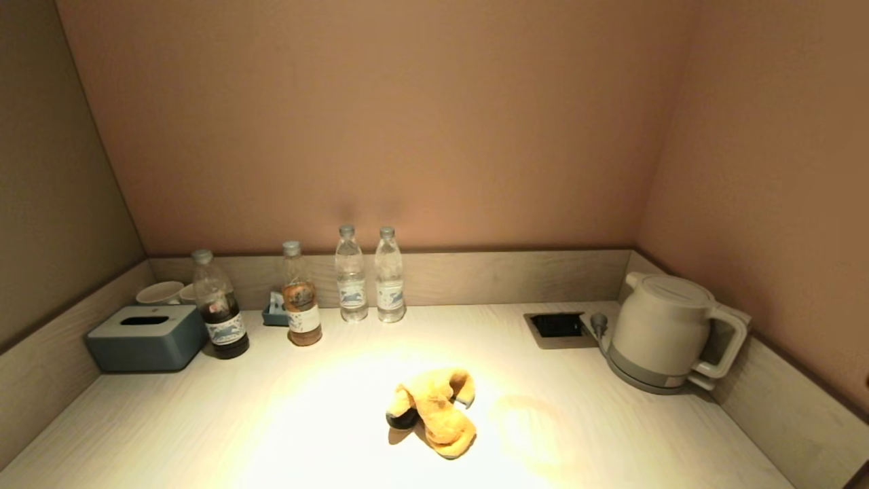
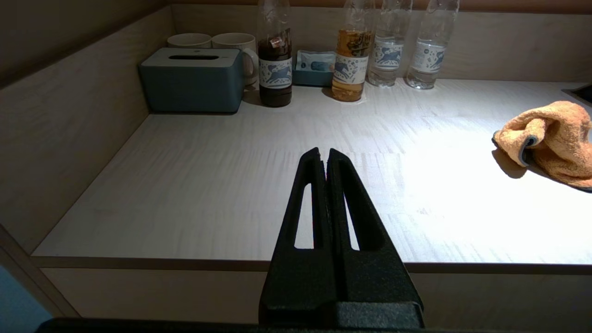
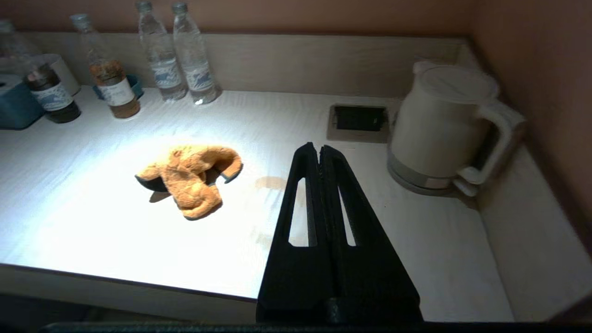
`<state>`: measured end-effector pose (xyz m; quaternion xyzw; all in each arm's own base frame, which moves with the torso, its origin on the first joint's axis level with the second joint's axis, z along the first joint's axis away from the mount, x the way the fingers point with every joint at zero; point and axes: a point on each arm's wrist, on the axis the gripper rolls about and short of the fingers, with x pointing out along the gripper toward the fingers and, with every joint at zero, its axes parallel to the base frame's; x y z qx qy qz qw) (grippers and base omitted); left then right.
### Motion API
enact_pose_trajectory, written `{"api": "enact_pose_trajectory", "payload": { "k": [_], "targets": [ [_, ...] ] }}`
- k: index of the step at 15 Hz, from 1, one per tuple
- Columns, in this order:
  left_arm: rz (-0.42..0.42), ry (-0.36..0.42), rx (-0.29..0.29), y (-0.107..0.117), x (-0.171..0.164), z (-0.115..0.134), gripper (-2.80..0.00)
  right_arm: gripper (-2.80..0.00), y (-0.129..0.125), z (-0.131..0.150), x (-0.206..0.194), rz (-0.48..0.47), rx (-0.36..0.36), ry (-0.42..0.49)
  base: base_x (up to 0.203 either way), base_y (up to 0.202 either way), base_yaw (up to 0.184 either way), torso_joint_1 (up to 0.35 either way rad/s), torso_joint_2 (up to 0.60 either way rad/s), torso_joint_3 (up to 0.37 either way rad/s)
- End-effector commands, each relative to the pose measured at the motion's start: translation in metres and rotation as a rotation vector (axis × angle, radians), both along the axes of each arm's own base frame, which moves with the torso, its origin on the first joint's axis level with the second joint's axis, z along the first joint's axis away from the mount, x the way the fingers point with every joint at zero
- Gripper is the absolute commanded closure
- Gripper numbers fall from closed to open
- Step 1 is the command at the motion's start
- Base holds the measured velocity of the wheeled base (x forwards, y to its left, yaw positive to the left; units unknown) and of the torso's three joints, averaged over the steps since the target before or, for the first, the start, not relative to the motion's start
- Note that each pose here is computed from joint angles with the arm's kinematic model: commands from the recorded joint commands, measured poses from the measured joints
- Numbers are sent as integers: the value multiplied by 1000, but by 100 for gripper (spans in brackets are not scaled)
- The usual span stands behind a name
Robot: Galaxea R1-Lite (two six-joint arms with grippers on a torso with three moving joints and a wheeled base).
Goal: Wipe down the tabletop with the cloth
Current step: Pick up the tablecloth
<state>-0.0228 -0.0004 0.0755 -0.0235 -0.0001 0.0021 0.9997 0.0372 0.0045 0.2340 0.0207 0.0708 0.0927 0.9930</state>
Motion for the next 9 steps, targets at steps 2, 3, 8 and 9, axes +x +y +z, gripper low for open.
{"api": "enact_pose_trajectory", "payload": {
  "k": [2,3,8,9],
  "targets": [
    [0,2,-1,0,0,0,0,0,17,-11,148,95,115,367,0,0,0,0,0,0],
    [0,2,-1,0,0,0,0,0,28,-22,187,119,146,448,0,0,0,0,0,0],
    [0,2,-1,0,0,0,0,0,119,-60,308,294,261,592,0,0,0,0,0,0],
    [0,2,-1,0,0,0,0,0,136,-65,311,330,270,611,0,0,0,0,0,0]
  ]
}}
